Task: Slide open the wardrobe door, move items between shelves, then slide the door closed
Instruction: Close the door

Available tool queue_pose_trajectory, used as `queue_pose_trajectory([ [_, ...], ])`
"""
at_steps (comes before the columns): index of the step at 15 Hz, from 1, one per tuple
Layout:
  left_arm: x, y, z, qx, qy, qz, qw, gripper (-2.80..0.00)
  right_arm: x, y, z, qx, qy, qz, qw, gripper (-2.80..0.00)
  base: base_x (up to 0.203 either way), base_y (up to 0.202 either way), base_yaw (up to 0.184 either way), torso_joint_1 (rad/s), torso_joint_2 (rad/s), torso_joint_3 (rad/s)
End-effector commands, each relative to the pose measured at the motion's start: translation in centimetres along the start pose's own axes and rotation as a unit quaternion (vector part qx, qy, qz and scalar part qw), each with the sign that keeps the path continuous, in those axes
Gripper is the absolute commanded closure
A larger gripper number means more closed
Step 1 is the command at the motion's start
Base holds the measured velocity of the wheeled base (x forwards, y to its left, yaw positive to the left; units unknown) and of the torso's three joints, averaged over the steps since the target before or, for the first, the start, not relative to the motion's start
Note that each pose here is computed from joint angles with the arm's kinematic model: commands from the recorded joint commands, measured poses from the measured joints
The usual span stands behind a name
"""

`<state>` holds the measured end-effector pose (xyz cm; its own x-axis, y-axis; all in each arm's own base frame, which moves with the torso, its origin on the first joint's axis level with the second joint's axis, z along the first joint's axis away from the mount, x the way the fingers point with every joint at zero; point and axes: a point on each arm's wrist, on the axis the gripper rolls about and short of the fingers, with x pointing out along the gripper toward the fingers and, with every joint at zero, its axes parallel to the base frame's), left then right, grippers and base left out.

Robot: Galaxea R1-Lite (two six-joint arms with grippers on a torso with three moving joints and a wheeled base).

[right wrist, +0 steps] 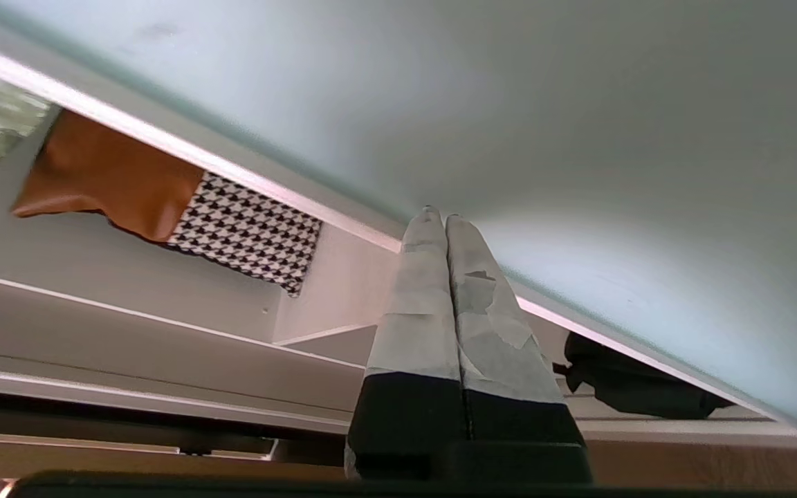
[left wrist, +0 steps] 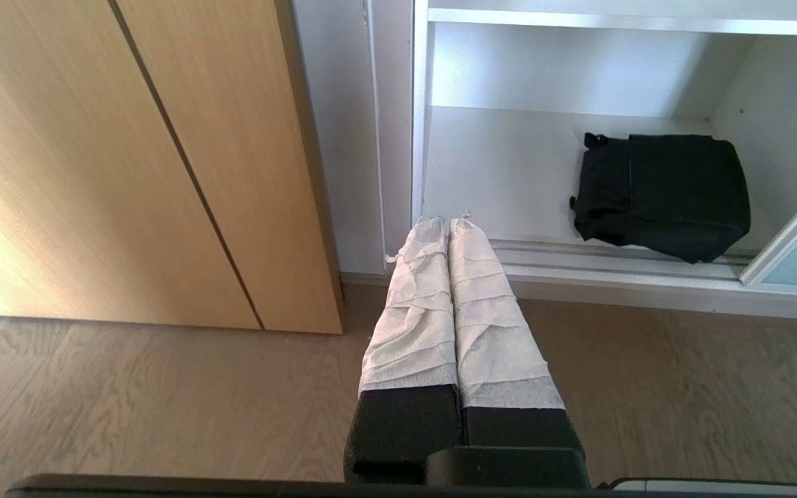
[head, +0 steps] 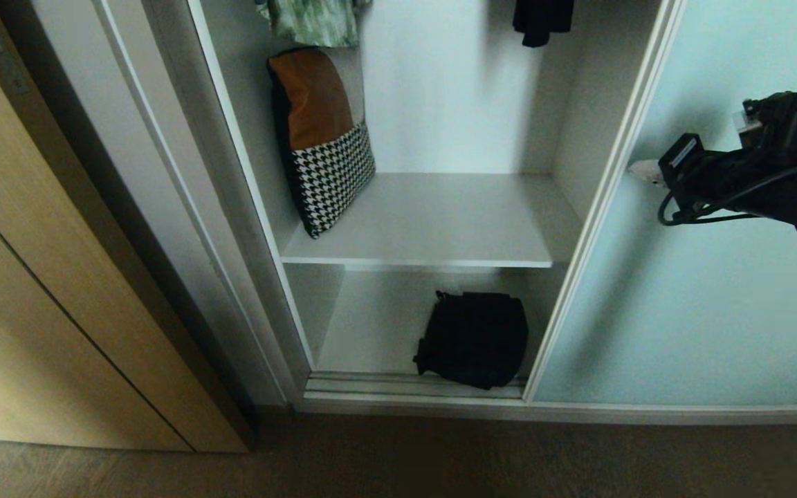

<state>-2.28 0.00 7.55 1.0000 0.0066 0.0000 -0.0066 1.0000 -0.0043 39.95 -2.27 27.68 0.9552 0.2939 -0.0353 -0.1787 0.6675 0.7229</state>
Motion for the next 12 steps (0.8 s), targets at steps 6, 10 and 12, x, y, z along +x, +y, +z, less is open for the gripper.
queue_pose_trajectory([
  [6,0.0,0.0,0.0,0.0,0.001,0.001,1.0,0.0,1.5,-0.8,-0.5,-0.008,-0.008,0.015,1.0,0.0,0.0,0.0,0.0,0.0,0.0,0.0],
  [10,0.0,0.0,0.0,0.0,0.001,0.001,1.0,0.0,2.0,-0.9,-1.1,-0.006,0.0,0.016,1.0,0.0,0.0,0.0,0.0,0.0,0.0,0.0],
  [12,0.0,0.0,0.0,0.0,0.001,0.001,1.0,0.0,2.1,-0.6,-1.6,-0.005,0.005,0.02,1.0,0.0,0.0,0.0,0.0,0.0,0.0,0.0],
])
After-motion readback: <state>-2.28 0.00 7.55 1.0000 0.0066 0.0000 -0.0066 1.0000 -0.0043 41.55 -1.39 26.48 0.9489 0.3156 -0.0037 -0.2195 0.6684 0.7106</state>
